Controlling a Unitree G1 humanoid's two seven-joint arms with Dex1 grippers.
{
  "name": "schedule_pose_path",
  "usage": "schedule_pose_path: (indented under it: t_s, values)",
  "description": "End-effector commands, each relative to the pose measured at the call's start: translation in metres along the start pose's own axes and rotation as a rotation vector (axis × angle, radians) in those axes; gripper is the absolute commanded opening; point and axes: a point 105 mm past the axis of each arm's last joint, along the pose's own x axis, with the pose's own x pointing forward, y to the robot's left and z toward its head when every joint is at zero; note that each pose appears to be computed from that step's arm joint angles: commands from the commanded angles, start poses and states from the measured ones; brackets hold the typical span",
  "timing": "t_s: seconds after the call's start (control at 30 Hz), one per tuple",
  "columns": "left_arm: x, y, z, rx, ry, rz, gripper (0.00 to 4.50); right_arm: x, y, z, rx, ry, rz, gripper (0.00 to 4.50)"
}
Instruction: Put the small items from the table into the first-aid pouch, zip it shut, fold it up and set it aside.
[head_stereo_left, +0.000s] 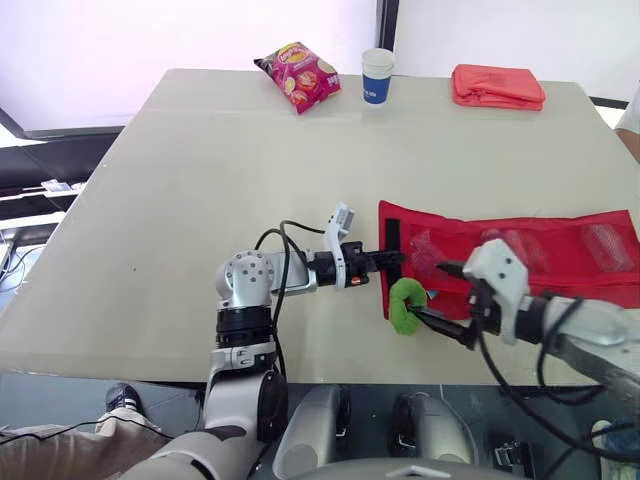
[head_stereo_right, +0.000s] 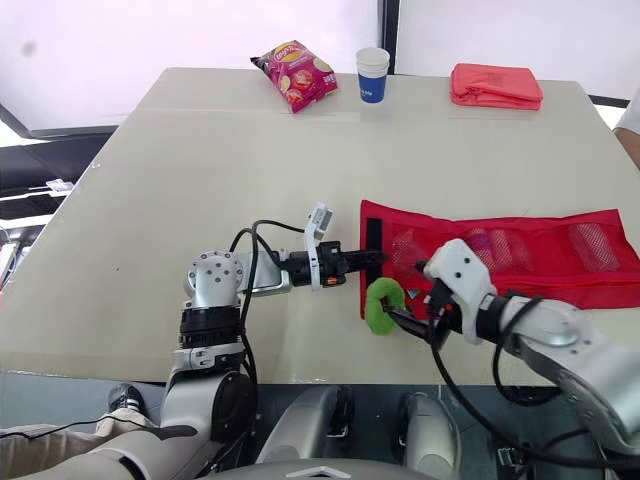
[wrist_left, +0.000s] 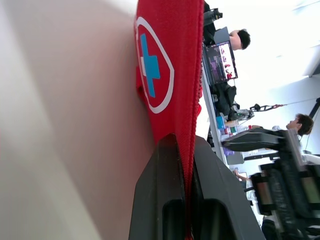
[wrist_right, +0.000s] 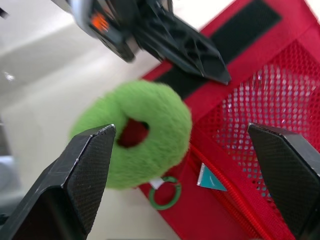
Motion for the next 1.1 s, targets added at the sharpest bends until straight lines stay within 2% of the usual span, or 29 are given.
schedule_pose_path:
  t_s: [0.03,0.1,0.2,0.23,0.3,0.33,0.37,0.43,0.7,0.8,0.9,0.97,1.1]
  values:
    - [-0.002,-0.009,0.007,0.041,-0.03,-0.025,0.01,0.006,-0.002,0.006,-0.033,-0.022,-0.019,4.5]
    - [-0.002,-0.009,0.006,0.042,-0.031,-0.023,0.01,0.009,-0.002,0.004,-0.047,-0.006,-0.014,4.5]
    - [-0.003,-0.008,0.006,0.044,-0.037,-0.019,0.0,0.014,-0.002,0.003,-0.062,-0.002,-0.011,3.67]
    - [-0.003,-0.008,0.006,0.046,-0.041,-0.017,0.0,0.015,-0.001,0.004,-0.061,-0.01,-0.008,3.28]
    - [-0.004,-0.007,0.007,0.052,-0.046,-0.011,0.0,0.016,-0.003,0.005,-0.054,-0.022,-0.019,2.22]
    - [-0.005,-0.006,0.008,0.055,-0.048,-0.008,0.0,0.015,-0.004,0.006,-0.047,-0.027,-0.029,1.62]
    - [-0.007,-0.005,0.009,0.058,-0.052,-0.002,0.0,0.012,-0.009,0.008,-0.025,-0.048,-0.059,0.76]
    - [-0.012,0.0,0.013,0.071,-0.063,0.023,0.0,0.0,-0.023,0.006,0.019,-0.063,-0.141,0.11]
    - [-0.037,0.018,0.021,0.115,-0.07,0.102,0.0,-0.042,-0.07,-0.028,0.121,0.006,-0.475,0.11]
    - [-0.051,0.028,0.027,0.126,-0.08,0.148,0.0,-0.062,-0.098,-0.044,0.126,0.075,-0.669,0.11]
    - [-0.075,0.046,0.036,0.146,-0.091,0.231,0.0,-0.088,-0.127,-0.054,0.098,0.132,-0.856,0.11]
    - [-0.084,0.051,0.039,0.158,-0.089,0.255,0.0,-0.095,-0.134,-0.056,0.085,0.149,-0.902,0.11]
    - [-0.129,0.084,0.065,0.211,-0.146,0.423,0.0,-0.135,-0.163,-0.06,0.033,0.202,-1.107,0.11]
